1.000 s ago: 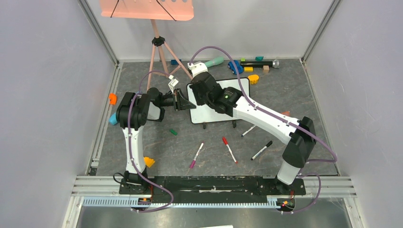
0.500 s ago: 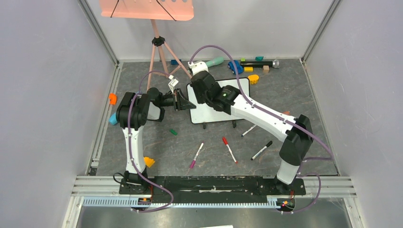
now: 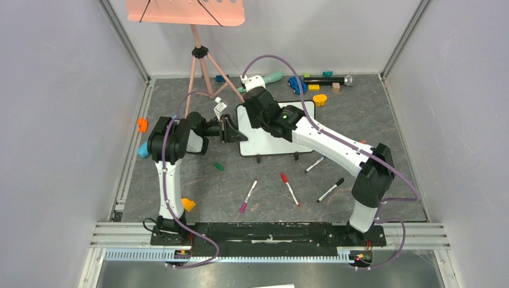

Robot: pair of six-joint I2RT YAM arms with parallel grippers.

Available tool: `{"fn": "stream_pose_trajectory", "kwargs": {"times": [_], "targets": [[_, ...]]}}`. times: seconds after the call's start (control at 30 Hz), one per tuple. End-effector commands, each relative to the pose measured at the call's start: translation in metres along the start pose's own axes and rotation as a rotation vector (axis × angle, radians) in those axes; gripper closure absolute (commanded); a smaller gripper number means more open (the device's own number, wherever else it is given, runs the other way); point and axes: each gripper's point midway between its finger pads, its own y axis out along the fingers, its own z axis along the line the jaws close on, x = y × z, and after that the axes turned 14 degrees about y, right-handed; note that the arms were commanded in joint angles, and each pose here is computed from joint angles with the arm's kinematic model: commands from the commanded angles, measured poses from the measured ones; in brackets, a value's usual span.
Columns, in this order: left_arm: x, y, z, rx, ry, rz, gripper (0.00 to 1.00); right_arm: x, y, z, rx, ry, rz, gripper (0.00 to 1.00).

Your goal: Write a sentence on the whiteboard

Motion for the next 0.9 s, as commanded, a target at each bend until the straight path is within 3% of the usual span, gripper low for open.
{"fn": "stream_pose_trajectory", "kwargs": {"times": [0.0, 0.57, 0.87], "targets": [[0.000, 0.001, -0.006, -0.036, 0.115, 0.011, 0.73, 0.023, -0.005, 0.014, 0.046, 0.031, -0.059, 1.00], [0.006, 0.001, -0.011, -0.032, 0.143, 0.005, 0.75, 0.025, -0.001, 0.014, 0.042, 0.030, -0.062, 1.00], [0.013, 0.003, -0.008, 0.028, 0.167, -0.034, 0.87, 0.023, -0.005, 0.009, 0.036, 0.025, -0.064, 1.00]]}}
